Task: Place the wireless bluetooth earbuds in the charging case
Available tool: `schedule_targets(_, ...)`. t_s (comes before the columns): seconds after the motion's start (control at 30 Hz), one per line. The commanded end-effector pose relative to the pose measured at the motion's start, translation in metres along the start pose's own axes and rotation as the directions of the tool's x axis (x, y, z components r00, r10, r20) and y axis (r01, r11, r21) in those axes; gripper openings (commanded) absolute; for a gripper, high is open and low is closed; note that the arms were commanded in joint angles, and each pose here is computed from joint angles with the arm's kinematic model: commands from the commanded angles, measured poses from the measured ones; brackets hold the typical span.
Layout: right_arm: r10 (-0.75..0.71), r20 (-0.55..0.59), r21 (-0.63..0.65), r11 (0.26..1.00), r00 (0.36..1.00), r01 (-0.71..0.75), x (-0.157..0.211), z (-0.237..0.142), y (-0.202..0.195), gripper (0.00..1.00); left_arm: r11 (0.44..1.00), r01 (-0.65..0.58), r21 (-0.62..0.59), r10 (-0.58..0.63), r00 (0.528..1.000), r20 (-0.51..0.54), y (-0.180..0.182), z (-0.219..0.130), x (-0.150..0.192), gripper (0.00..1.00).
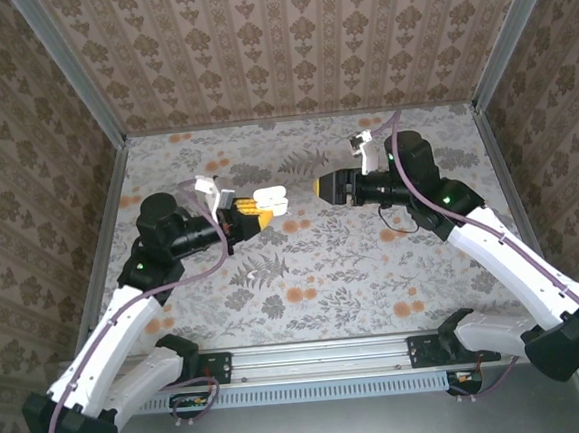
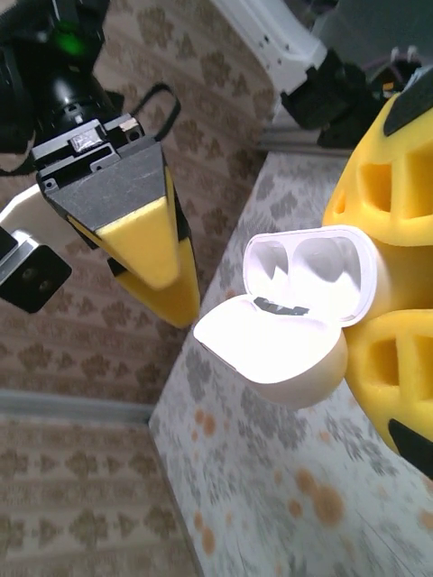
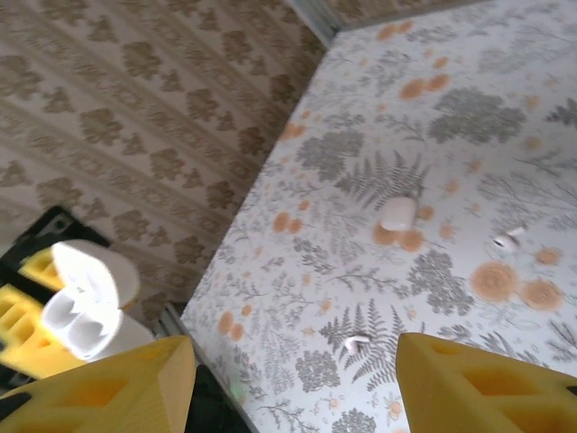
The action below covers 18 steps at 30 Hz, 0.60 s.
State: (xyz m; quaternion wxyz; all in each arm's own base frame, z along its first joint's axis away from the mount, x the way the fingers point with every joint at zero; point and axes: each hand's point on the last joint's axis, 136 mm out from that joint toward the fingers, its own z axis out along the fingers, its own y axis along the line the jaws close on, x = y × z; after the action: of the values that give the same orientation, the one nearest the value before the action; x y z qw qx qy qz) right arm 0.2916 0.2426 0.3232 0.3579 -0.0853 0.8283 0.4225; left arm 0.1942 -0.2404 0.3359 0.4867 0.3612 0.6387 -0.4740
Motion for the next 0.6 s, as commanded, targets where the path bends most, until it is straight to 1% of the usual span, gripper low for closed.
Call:
schedule_targets(0.0,0.089,-0.063,0.162,0.984,0.994,-0.078,0.009,0.019,-0.036,0.58,0.990,-0.040,-0.132,0.037,0.999,-0.030,0.014,-0.015,0.014,0.00)
schedule_targets(0.07,0.101,-0.117,0.209,0.975,0.988,-0.075,0.017,0.034,-0.045,0.57,0.984,-0.053,-0.173,0.045,0.998,-0.048,0.015,-0.022,0.020,0.00)
schedule_targets(0.1,0.083,-0.140,0.216,0.975,0.987,-0.051,0.021,0.044,-0.046,0.56,0.982,-0.060,-0.177,0.050,0.997,-0.059,0.013,-0.025,0.023,0.00)
schedule_targets(0.13,0.083,-0.188,0.245,0.969,0.979,-0.035,0.032,0.056,-0.053,0.56,0.968,-0.063,-0.242,0.050,0.997,-0.059,0.024,-0.033,0.023,0.00)
schedule_targets(0.23,0.052,-0.285,0.246,0.969,0.957,0.021,0.055,0.088,-0.053,0.55,0.957,-0.078,-0.281,0.062,0.996,-0.067,0.023,-0.043,0.027,0.00)
schedule_targets(0.4,0.059,-0.459,0.238,0.970,0.887,0.058,0.104,0.144,-0.053,0.49,0.945,-0.104,-0.310,0.076,0.992,-0.102,0.013,-0.060,0.033,0.00)
schedule_targets(0.57,-0.029,-0.600,0.201,0.962,0.799,0.186,0.157,0.187,-0.048,0.45,0.928,-0.154,-0.339,0.124,0.986,-0.109,-0.003,-0.080,0.033,0.00)
